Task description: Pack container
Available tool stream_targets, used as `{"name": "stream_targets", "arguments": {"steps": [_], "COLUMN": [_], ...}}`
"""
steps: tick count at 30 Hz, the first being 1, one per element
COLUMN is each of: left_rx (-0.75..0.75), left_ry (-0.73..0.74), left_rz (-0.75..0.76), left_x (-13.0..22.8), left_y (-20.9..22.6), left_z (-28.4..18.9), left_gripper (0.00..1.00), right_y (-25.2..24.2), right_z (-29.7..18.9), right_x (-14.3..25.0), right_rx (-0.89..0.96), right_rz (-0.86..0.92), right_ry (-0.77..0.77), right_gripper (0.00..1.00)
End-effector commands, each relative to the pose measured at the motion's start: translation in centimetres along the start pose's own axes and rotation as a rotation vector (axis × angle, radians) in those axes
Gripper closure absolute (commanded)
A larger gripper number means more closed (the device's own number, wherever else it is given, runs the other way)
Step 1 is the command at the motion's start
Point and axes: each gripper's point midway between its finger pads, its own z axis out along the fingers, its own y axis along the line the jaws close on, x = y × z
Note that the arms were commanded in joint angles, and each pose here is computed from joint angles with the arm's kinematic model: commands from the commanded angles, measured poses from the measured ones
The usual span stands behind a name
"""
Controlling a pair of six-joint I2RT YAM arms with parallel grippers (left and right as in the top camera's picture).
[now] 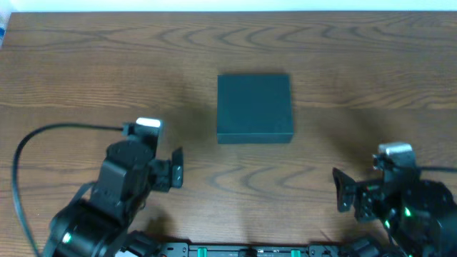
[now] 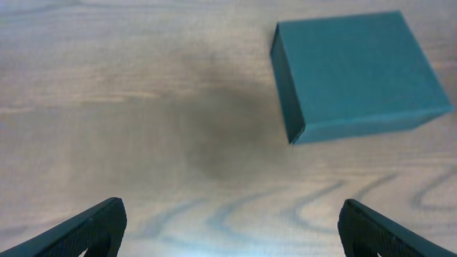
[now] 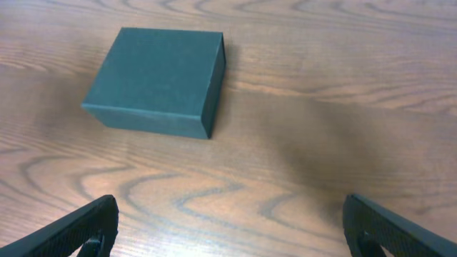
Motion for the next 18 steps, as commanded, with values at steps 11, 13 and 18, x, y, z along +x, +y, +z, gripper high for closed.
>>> {"name": "stream_targets", "arguments": {"steps": [11,13,18], "left_rx": [-0.013,-0.015,-0.02], "left_ry": [0.019,0.026,0.044], "left_rz": [-0.031,-0.03,-0.025], "left_x": [2.2,2.4,2.8], "left_y": [1.0,1.1,1.2], "left_z": [-1.6,-1.6,-1.6], "left_gripper": [0.05,0.04,0.04], "right_y": [0.9,0.8,0.6], "right_z": [-2.1,-2.1,-2.1], "right_x": [1.3,1.6,2.4], "right_rx": [-0.097,-0.093,-0.084], "right_rz": [0.049,0.047,0.044], "right_ry": [-0.027,-0.013,0.017], "right_gripper": [0.01,0.01,0.01]}}
